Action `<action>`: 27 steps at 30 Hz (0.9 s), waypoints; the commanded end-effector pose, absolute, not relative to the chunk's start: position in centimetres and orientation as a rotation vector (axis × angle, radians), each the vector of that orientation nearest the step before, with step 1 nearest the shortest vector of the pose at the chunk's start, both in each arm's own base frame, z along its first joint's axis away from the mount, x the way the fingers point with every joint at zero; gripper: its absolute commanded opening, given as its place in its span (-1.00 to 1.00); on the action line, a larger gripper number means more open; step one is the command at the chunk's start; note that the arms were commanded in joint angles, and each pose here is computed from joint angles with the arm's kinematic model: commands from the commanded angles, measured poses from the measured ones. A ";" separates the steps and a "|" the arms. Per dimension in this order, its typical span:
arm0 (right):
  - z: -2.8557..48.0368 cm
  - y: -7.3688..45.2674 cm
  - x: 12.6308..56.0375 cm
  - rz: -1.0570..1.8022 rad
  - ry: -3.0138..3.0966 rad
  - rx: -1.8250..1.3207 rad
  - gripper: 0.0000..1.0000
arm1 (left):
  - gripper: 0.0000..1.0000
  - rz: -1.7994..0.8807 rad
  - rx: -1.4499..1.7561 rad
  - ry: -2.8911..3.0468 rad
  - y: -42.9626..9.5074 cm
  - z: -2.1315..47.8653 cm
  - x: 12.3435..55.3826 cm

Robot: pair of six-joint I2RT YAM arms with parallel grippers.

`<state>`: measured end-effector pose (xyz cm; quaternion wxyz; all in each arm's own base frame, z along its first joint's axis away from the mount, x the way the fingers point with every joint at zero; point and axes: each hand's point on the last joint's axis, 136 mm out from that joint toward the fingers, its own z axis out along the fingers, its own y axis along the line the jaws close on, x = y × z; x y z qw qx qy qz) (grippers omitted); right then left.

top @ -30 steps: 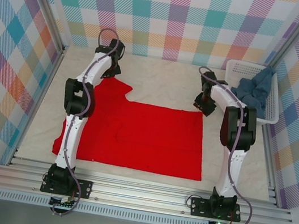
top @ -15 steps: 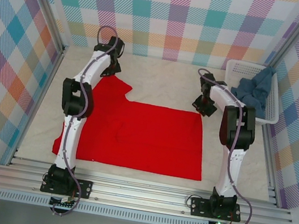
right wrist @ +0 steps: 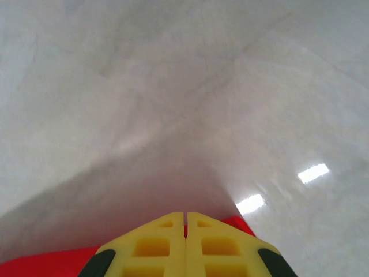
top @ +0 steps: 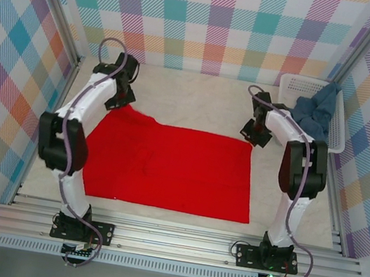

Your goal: Fold and stack the t-shirts

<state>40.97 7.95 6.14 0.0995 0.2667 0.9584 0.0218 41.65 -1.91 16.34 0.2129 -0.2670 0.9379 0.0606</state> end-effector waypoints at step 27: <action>4.6 6.9 26.9 -0.025 3.013 0.732 -1.00 | -1.00 0.280 -1.123 2.453 3.4 14.0 20.7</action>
